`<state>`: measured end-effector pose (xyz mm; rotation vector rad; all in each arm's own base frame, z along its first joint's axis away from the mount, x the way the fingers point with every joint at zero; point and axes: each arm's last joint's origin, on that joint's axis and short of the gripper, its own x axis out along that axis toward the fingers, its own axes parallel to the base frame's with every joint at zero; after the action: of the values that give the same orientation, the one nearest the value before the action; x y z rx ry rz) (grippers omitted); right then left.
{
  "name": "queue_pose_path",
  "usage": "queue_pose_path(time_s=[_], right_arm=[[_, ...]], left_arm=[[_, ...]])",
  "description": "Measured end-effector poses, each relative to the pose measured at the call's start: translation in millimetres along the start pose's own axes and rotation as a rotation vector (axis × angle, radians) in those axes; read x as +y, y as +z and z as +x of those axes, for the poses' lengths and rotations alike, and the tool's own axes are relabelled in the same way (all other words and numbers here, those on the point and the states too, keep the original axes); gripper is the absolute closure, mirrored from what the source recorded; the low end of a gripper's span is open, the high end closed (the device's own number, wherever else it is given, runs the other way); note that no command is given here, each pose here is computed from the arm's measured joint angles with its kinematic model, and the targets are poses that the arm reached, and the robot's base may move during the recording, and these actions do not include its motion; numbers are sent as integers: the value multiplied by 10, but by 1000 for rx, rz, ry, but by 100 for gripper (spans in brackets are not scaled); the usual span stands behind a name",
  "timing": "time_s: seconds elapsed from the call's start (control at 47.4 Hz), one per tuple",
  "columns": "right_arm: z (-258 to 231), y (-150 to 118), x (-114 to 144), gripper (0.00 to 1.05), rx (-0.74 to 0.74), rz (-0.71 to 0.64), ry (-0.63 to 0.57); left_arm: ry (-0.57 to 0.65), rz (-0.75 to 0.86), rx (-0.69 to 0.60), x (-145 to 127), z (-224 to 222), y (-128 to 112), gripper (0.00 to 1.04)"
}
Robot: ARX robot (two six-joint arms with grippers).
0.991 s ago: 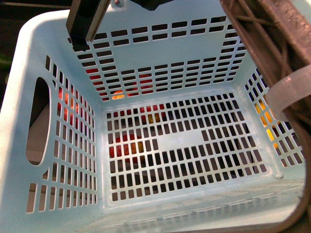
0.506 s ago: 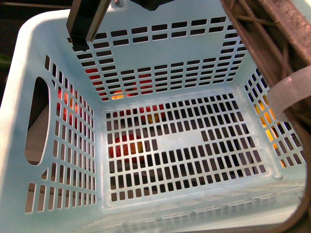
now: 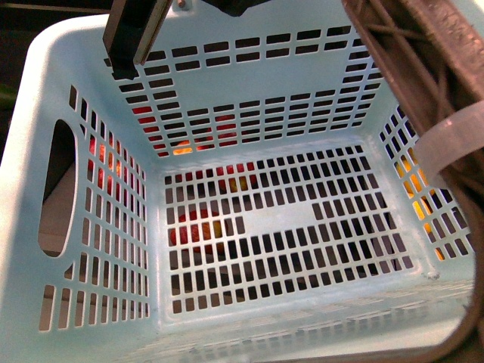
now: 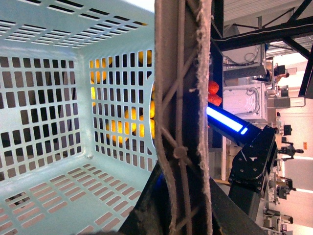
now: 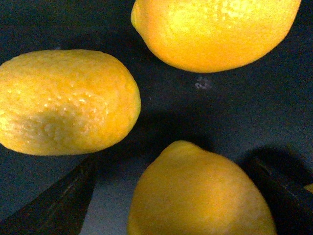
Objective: Pick lemon and mango into basket
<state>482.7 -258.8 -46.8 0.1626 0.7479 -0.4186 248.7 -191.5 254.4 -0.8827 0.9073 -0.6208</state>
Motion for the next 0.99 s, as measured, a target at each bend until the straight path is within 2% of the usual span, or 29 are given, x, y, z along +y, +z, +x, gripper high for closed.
queue_pose_path(time_s=[0.127, 0.169, 0.316, 0.506, 0.612, 0.759, 0.928, 0.991], right_arm=[[41, -8, 18, 38, 7, -1, -9], [42, -9, 18, 42, 6, 3, -9], [-8, -58, 13, 44, -6, 13, -6], [-354, -122, 8, 44, -39, 25, 74], [-818, -13, 4, 44, -122, 38, 168], [-1720, 246, 45, 45, -287, 16, 287], [-2471, 256, 199, 45, -371, -22, 401], [-2783, 202, 337, 45, -393, -49, 453]], left_arm=[[0, 0, 0, 0, 0, 0, 99], [0, 0, 0, 0, 0, 0, 99], [0, 0, 0, 0, 0, 0, 99], [0, 0, 0, 0, 0, 0, 99], [0, 0, 0, 0, 0, 0, 99], [0, 0, 0, 0, 0, 0, 99], [0, 0, 0, 0, 0, 0, 99], [0, 0, 0, 0, 0, 0, 99]])
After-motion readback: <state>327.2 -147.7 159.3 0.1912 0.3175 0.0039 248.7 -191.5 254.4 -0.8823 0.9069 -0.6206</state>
